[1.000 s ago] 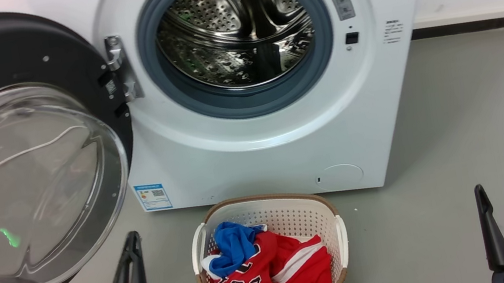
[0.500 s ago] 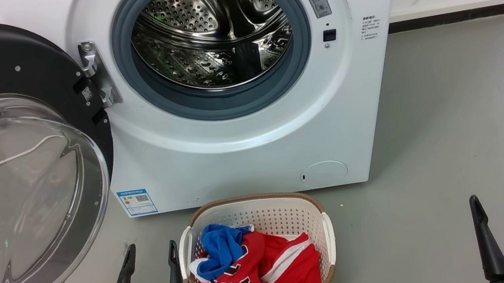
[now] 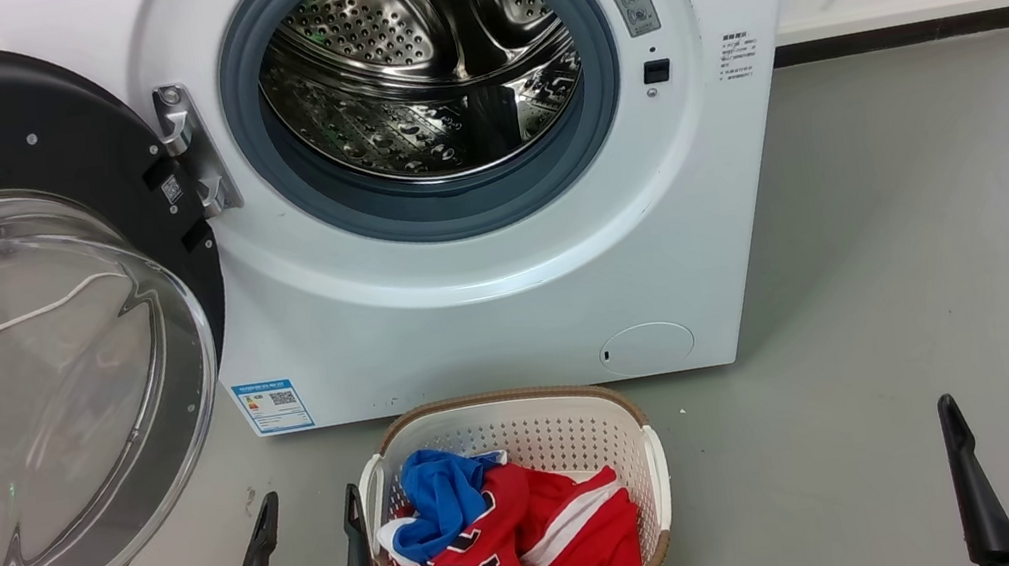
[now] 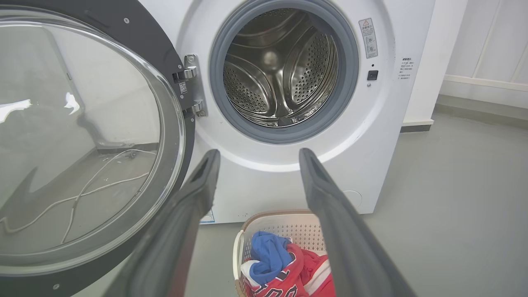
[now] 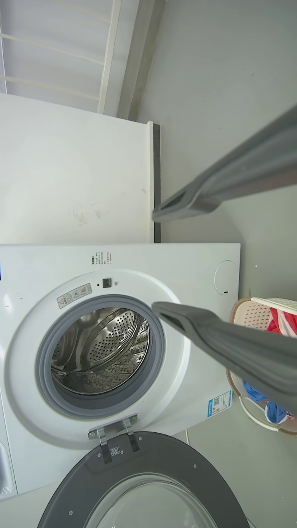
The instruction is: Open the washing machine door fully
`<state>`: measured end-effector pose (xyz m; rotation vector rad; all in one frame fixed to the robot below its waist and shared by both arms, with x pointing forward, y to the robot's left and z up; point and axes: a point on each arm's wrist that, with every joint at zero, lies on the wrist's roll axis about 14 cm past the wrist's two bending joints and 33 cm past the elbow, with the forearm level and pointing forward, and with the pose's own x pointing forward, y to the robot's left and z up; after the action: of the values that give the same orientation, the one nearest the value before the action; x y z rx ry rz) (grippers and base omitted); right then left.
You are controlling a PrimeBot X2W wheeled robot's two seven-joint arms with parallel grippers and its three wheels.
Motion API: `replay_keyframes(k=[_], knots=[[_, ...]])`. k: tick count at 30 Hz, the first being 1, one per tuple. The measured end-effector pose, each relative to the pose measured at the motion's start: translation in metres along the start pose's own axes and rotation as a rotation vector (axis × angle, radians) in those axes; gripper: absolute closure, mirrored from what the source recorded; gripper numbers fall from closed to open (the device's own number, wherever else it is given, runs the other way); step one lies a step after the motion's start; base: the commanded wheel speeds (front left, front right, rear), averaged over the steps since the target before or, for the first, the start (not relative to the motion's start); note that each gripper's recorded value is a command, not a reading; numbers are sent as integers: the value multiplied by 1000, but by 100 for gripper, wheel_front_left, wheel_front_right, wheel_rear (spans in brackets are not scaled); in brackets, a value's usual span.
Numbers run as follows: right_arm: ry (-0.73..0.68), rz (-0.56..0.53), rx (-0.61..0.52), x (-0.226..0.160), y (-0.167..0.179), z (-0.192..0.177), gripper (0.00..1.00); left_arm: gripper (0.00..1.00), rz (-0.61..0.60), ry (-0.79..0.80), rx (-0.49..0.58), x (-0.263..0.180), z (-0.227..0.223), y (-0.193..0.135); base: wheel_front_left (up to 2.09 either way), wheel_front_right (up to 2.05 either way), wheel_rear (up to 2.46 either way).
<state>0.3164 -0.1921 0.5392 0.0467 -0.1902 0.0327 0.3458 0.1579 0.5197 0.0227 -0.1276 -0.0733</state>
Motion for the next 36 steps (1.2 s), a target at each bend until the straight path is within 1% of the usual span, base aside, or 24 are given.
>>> replay_keyframes(k=[3,4,10,21,36], knots=[[0,2,2,0,1,0,0,0,7,3,1,-1,-1,2,0,0,0],[3,3,2,0,1,-1,100,100,8,8,2,-1,-2,2,0,0,0],[61,-3,16,-4,0,-19,100,100,11,104,-12,-13,-30,2,0,0,0],[94,-57,240,-1,-5,-29,100,100,89,155,-231,-12,-39,16,0,0,0],[108,-108,496,10,-11,-35,100,100,147,168,-505,-4,-40,25,0,0,0]])
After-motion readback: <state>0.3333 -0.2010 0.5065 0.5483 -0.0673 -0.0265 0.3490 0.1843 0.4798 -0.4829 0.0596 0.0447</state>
